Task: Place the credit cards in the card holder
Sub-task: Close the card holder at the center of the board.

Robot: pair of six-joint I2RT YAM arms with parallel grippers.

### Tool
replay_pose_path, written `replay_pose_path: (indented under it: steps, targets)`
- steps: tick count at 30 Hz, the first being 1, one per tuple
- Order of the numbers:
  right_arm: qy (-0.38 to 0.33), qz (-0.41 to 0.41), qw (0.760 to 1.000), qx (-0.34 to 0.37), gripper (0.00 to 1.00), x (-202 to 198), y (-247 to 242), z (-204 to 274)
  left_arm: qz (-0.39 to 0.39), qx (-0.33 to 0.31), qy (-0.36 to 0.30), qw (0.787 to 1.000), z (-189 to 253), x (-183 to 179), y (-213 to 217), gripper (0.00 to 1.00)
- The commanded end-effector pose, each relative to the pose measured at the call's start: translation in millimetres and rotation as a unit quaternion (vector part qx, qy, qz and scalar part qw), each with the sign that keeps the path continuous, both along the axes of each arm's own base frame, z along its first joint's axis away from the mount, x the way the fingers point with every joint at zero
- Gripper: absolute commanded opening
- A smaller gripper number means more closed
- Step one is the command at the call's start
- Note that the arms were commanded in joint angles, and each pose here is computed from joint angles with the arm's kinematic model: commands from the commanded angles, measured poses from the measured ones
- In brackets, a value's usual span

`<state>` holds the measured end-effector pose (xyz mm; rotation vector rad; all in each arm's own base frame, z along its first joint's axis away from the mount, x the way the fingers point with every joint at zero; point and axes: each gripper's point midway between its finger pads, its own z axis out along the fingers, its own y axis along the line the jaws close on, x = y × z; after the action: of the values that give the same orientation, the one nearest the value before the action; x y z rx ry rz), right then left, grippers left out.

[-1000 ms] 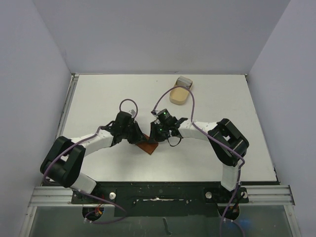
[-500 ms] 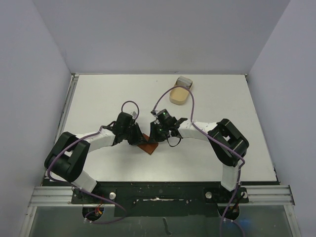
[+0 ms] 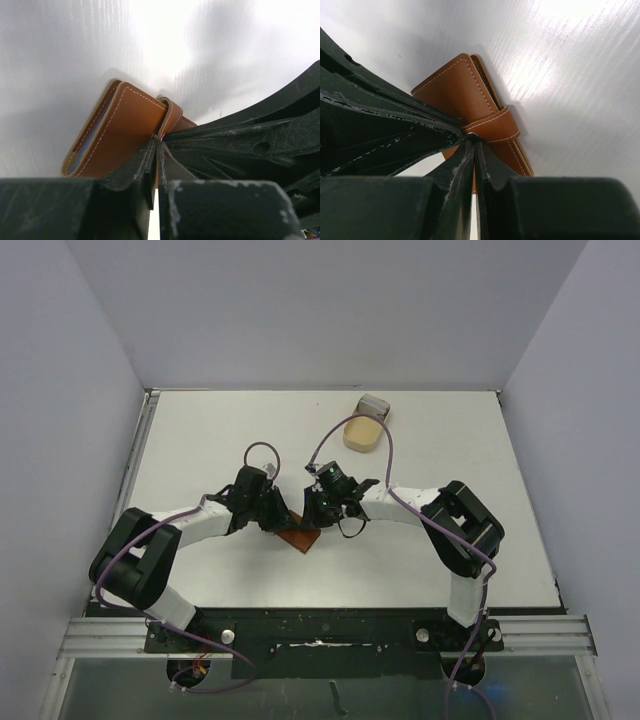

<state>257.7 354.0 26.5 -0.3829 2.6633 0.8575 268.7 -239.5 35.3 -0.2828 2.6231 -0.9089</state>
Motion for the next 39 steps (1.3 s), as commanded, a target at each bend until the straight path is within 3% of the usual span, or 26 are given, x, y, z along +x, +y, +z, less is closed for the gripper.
replay_pose_path:
  steps: [1,10,20,39]
  targets:
    - [0.053,0.002,0.986,-0.155,0.06,-37.6,-57.3,-73.9,-0.002,-0.038,-0.060,0.997,28.9,24.2,-13.4,0.06]
    - [0.048,0.001,0.987,-0.155,0.06,-35.9,-55.5,-70.5,-0.025,-0.005,-0.021,0.999,-1.3,10.5,-8.7,0.09]
    - [0.047,0.003,0.987,-0.155,0.05,-34.1,-55.0,-70.8,-0.032,0.082,0.007,0.996,-28.2,-8.6,15.7,0.08]
    - [0.052,-0.008,0.990,-0.134,0.04,-32.7,-57.0,-74.6,-0.057,0.257,0.043,0.964,-58.7,-42.9,50.5,0.02]
